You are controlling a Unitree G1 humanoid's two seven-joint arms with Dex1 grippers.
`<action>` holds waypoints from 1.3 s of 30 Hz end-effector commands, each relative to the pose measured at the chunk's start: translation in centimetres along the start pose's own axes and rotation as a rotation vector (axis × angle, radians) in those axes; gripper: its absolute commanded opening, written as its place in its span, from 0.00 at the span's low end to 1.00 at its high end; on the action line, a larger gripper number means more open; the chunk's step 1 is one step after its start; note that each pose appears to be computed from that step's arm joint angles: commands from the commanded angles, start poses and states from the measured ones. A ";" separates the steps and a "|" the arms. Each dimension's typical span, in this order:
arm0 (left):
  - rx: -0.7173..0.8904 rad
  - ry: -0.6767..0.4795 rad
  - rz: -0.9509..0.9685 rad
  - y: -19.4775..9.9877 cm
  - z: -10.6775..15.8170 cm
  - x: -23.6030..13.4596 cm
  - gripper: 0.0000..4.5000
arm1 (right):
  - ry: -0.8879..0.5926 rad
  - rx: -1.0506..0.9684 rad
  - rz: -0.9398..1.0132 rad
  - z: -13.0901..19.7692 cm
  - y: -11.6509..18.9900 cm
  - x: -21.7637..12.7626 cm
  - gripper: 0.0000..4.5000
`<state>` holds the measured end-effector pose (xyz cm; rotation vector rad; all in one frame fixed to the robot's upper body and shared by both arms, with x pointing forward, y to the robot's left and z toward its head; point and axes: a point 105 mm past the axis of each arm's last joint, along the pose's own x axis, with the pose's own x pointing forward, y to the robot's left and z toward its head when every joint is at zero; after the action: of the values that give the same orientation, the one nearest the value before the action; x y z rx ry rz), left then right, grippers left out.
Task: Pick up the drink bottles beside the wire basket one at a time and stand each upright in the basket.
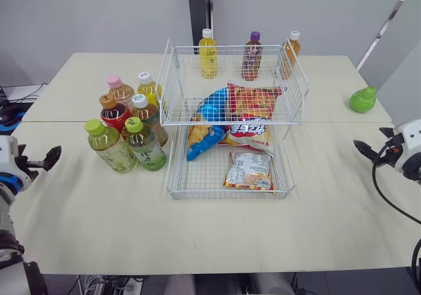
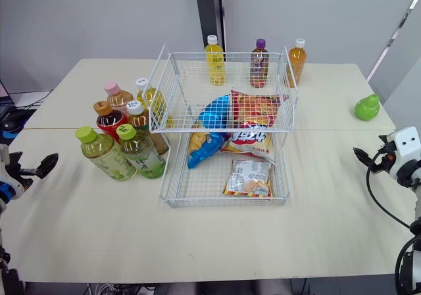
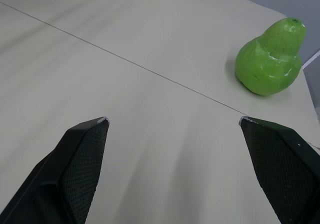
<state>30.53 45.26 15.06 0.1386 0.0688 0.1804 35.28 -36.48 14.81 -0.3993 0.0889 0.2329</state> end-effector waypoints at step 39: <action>-0.089 -0.140 -0.392 -8.7 7.3 -12.2 1.00 | -0.747 0.009 1.150 28.4 22.2 -6.4 1.00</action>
<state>20.02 34.62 20.82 0.0117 -0.0195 -0.2132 25.68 -6.77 32.40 -0.1708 -0.3799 1.4795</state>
